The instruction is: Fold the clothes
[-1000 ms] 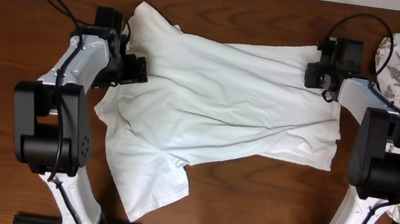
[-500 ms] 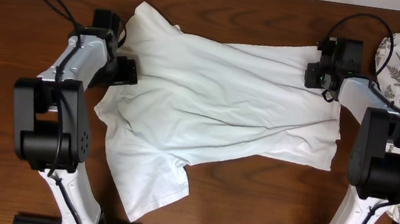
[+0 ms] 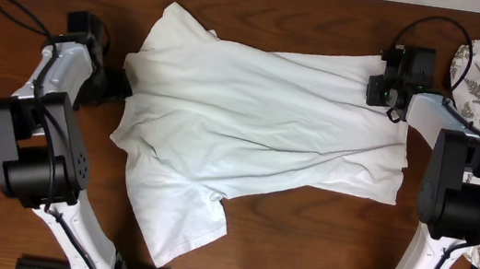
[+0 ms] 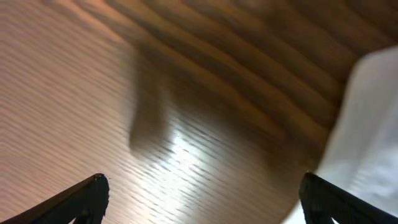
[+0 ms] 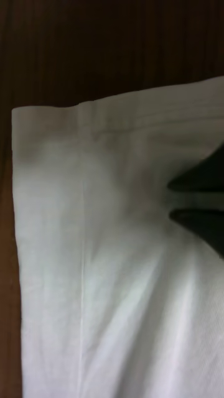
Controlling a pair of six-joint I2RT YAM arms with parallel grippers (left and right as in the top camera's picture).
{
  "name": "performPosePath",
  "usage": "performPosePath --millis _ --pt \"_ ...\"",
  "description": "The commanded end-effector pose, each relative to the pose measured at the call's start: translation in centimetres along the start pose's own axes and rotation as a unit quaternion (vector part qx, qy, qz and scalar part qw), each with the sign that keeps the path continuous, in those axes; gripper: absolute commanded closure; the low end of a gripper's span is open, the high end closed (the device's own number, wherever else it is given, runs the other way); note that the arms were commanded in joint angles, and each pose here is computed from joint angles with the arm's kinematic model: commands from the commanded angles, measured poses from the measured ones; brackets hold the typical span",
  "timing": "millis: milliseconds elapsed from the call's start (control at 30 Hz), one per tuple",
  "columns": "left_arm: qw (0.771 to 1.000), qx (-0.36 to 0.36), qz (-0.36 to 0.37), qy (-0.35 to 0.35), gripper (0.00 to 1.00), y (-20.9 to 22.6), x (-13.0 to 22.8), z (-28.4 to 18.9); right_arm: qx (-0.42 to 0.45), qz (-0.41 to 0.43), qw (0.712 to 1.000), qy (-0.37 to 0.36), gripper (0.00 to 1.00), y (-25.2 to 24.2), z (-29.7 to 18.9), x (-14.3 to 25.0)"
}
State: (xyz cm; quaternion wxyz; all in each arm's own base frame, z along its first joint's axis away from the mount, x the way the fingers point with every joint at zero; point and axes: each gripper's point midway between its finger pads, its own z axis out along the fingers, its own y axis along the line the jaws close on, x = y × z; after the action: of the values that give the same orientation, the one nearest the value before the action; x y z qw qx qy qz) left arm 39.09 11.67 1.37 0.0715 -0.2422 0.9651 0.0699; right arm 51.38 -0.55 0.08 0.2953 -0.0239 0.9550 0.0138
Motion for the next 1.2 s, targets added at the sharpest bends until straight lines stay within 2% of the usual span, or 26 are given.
performPosePath --millis 0,100,133,233,300,367,400,567,667,767,933,1033,1167 --pt "1.0 -0.011 -0.014 0.001 0.02 0.9 -0.1 0.5 0.002 0.002 1.0 0.023 0.88 0.1 0.7 1.5" --pt "1.0 -0.007 -0.017 -0.016 0.02 0.8 -1.1 -0.5 0.002 0.002 1.0 0.023 0.87 0.1 0.7 1.5" --pt "1.0 -0.005 -0.018 -0.023 0.02 0.6 -1.5 -1.0 0.002 0.002 1.0 0.023 0.84 0.1 0.7 1.5" --pt "0.998 0.005 -0.022 -0.057 0.02 0.4 -2.9 -3.4 0.002 0.002 1.0 0.015 0.66 0.0 0.7 1.1" --pt "0.996 0.014 -0.022 -0.086 0.02 0.0 -3.8 -5.7 0.004 0.001 1.0 -0.003 0.41 0.0 0.5 0.1" --pt "0.993 0.023 -0.021 -0.113 0.02 -0.3 -4.4 -7.9 0.003 0.001 1.0 -0.022 0.29 0.0 -0.2 -1.3" --pt "0.992 0.027 -0.021 -0.125 0.02 -0.4 -4.5 -8.9 -0.001 0.0 0.999 -0.033 0.27 0.1 -0.9 -2.2" --pt "0.982 0.095 -0.013 -0.16 0.02 -2.3 -4.2 -13.8 -0.022 0.012 0.997 -0.076 0.24 1.0 -5.6 -6.0" --pt "0.978 0.165 -0.021 -0.124 0.02 -4.3 -2.3 -14.9 -0.02 0.02 0.998 -0.061 0.23 1.0 -8.4 -5.7" --pt "0.978 0.197 -0.019 -0.067 0.02 -5.5 0.3 -14.8 -0.021 0.034 0.999 -0.027 0.22 1.1 -11.2 -4.3" --pt "0.983 0.18 -0.03 0.003 0.02 -6.0 4.0 -14.2 -0.014 0.089 0.995 0.033 0.18 0.3 -14.9 -1.3" --pt "0.984 0.171 -0.041 0.038 0.02 -6.6 5.9 -14.3 -0.004 0.135 0.987 0.082 0.18 -0.7 -16.3 1.3" --pt "0.983 0.167 -0.031 0.065 0.02 -7.5 7.7 -14.4 0.001 0.153 0.978 0.145 0.16 -1.3 -16.9 4.5"
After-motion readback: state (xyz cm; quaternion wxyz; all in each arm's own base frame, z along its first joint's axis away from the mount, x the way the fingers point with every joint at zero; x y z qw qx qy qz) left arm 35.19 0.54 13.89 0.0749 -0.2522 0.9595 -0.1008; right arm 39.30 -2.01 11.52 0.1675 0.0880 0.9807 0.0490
